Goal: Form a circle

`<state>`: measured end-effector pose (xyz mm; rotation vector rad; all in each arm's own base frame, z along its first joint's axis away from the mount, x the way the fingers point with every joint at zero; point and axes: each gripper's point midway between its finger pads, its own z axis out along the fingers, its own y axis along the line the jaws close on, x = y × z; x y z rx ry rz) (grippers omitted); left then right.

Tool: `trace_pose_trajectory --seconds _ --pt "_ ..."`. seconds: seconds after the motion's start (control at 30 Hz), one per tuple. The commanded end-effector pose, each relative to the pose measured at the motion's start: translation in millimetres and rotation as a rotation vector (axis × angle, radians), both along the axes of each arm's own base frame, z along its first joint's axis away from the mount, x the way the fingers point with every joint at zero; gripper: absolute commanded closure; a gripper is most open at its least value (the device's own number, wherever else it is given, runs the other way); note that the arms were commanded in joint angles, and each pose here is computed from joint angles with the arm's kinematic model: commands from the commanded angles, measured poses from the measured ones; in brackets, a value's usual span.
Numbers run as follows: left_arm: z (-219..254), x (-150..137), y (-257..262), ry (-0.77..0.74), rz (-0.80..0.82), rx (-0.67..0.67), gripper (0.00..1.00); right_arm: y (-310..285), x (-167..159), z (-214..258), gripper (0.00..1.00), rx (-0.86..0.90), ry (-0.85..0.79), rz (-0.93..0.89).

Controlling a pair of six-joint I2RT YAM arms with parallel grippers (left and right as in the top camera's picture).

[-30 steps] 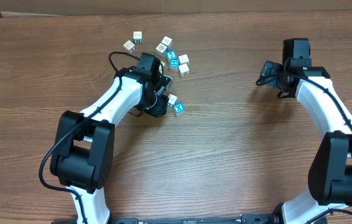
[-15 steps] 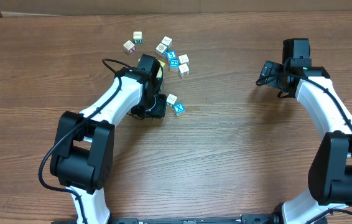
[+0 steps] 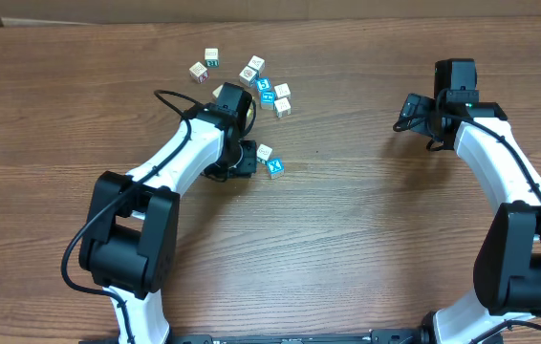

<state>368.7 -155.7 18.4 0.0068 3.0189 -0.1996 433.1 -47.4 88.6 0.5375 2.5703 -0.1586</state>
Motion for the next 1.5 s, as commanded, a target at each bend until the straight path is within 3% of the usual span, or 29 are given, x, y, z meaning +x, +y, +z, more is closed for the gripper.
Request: trace_pose_trajectory --seconds 0.0,0.53,0.8,1.47 --pt "-2 -1 -5 -0.022 -0.048 0.027 0.73 -3 3 9 0.00 -0.007 -0.027 -0.007" --pt "-2 -1 -4 -0.046 -0.067 0.094 0.71 -3 4 9 0.00 -0.007 -0.027 -0.007" --pt "-2 -1 -2 -0.049 -0.066 0.103 0.64 -3 4 9 0.00 -0.007 -0.027 -0.007" --pt "-1 -2 -13 -0.043 -0.103 0.051 0.72 -3 3 9 0.00 -0.007 -0.027 -0.007"
